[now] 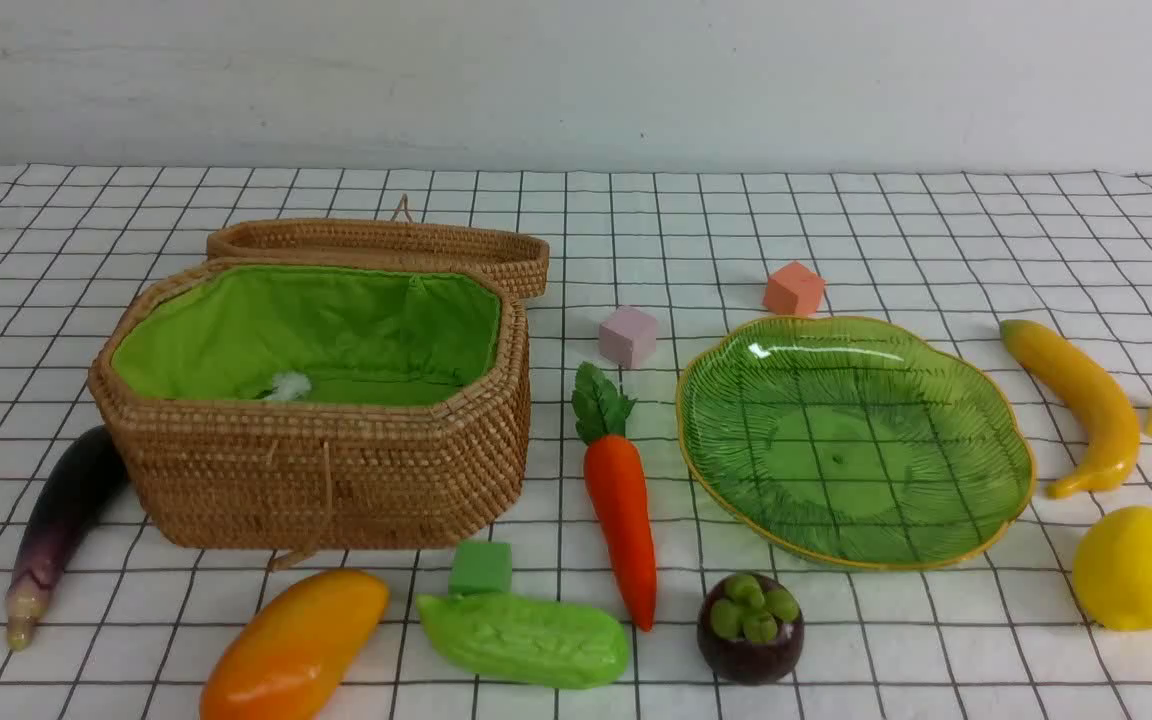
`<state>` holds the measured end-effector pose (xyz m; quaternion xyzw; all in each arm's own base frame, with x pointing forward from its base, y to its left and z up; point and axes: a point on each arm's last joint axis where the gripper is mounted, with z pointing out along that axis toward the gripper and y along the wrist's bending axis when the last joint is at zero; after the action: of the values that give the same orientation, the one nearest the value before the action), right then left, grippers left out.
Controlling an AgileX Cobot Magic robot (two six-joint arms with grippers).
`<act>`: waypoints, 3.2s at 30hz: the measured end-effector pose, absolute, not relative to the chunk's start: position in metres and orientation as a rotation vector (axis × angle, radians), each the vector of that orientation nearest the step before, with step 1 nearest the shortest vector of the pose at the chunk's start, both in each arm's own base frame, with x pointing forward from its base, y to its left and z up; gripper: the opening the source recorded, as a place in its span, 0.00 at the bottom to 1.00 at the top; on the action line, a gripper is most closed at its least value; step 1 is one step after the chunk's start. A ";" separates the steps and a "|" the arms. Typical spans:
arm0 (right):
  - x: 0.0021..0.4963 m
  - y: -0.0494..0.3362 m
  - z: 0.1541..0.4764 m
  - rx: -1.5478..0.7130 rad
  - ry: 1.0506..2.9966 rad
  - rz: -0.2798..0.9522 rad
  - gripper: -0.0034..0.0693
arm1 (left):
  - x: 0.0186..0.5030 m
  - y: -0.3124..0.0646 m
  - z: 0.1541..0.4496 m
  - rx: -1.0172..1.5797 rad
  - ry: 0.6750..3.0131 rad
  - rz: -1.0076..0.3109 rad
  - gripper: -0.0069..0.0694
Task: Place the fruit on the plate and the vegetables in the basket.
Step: Use the left arm to grab an eggplant and put it into the left basket
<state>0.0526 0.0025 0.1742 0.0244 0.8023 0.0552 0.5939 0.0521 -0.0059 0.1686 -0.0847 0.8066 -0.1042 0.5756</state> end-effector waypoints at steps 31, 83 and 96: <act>0.053 0.002 0.174 0.057 1.865 0.128 0.38 | 0.057 -0.007 0.194 -0.625 1.538 -0.719 0.40; 0.083 0.043 0.357 -0.300 2.164 0.446 0.04 | 0.206 0.014 0.292 -0.241 2.660 0.031 0.07; 0.103 0.051 0.366 -0.477 2.192 0.372 0.04 | 0.258 0.058 0.222 -0.186 2.807 -0.121 0.13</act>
<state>0.1032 0.0509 0.3661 -0.1903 0.8746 0.1485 0.4205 0.2578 0.0576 0.2218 -0.0650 0.9837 -0.0422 0.1625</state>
